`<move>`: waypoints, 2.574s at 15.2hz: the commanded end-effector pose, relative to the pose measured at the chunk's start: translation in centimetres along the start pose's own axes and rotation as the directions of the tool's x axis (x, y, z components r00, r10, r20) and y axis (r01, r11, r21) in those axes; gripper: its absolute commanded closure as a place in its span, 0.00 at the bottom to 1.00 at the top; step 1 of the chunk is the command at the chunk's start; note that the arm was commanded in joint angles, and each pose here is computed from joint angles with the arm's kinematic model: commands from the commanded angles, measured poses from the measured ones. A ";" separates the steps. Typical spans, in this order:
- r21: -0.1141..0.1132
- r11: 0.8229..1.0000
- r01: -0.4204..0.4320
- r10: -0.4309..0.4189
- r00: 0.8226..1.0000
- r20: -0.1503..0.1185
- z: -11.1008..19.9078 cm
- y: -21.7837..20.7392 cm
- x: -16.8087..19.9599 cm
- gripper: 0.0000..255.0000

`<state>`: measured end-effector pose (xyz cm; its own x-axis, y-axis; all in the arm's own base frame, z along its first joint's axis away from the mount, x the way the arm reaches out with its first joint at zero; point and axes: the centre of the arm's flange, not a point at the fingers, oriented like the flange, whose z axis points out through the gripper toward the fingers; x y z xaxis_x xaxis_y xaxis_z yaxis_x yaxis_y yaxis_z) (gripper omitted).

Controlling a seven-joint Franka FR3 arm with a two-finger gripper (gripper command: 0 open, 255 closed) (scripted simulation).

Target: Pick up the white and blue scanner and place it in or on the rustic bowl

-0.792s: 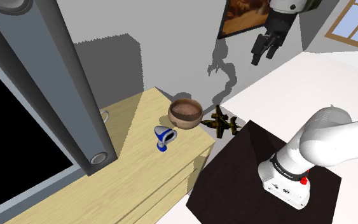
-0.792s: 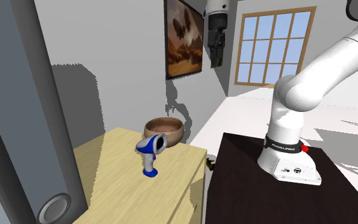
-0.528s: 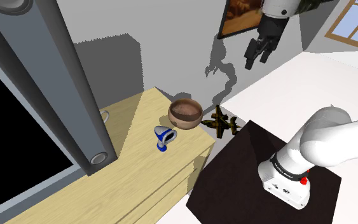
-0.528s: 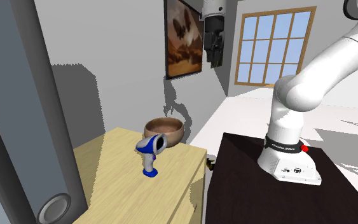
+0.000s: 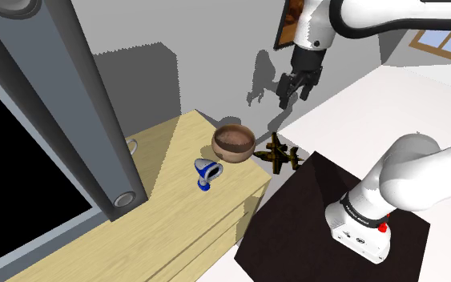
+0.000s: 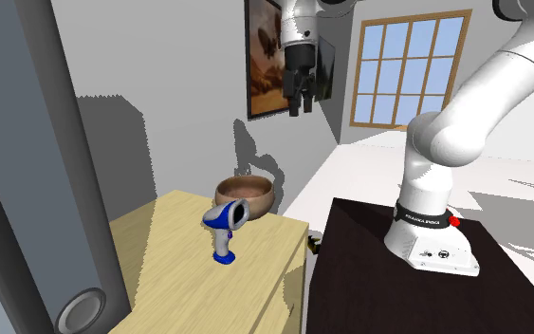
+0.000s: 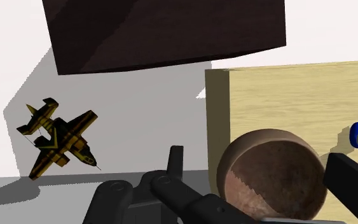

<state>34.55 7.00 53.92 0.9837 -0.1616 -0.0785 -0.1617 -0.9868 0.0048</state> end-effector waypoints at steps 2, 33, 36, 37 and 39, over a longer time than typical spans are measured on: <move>0.010 1.000 -0.003 0.003 1.000 0.013 1.8 -3.5 1.0 0.00; 0.066 0.998 -0.023 0.016 0.995 0.098 17.9 -25.6 6.1 0.00; 0.066 0.998 -0.023 0.016 0.995 0.098 17.9 -25.6 6.1 0.00; 0.066 0.998 -0.023 0.016 0.995 0.098 17.9 -25.6 6.1 0.00; 0.066 0.998 -0.023 0.016 0.995 0.098 17.9 -25.6 6.1 1.00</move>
<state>43.32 31.42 35.51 0.9686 -0.1759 -0.1757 -0.1888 -0.9802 -0.0596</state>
